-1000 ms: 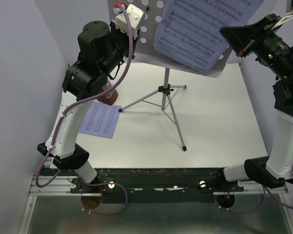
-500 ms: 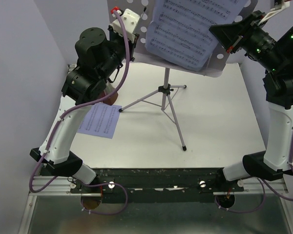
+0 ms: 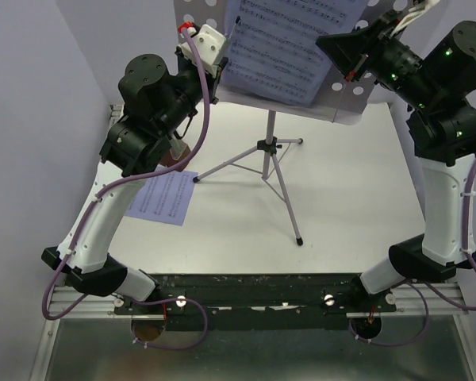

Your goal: Set up the instrument practice props

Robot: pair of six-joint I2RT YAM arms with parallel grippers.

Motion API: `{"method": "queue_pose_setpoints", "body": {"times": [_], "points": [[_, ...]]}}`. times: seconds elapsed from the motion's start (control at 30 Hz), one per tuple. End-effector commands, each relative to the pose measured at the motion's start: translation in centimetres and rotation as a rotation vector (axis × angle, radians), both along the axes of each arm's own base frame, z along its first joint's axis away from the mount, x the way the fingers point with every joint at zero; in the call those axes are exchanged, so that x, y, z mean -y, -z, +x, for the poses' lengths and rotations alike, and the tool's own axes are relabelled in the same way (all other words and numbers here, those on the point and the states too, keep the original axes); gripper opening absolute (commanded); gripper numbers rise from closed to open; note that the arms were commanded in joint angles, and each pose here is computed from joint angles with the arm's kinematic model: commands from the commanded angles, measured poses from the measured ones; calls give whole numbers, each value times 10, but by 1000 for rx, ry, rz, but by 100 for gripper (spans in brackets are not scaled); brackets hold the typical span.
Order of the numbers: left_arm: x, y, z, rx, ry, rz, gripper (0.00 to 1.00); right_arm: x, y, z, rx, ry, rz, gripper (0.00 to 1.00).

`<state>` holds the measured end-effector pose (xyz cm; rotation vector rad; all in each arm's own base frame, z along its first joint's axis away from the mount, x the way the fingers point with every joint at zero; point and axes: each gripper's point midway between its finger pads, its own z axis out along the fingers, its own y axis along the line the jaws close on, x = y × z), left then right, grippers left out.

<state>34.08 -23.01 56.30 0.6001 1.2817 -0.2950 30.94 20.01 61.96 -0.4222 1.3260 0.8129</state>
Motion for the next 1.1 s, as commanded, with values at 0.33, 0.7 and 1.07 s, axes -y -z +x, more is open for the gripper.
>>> {"method": "queue_pose_setpoints", "body": {"times": [0.33, 0.7, 1.07], "points": [[6, -6, -13, 27, 72, 7, 0, -62, -11, 6, 233, -98, -114, 0], [9, 0, -11, 17, 79, 7, 0, -89, -6, 12, 262, -131, -130, 0], [8, 4, -12, 14, 75, 5, 0, -92, -6, 20, 262, -106, -120, 0]]}}
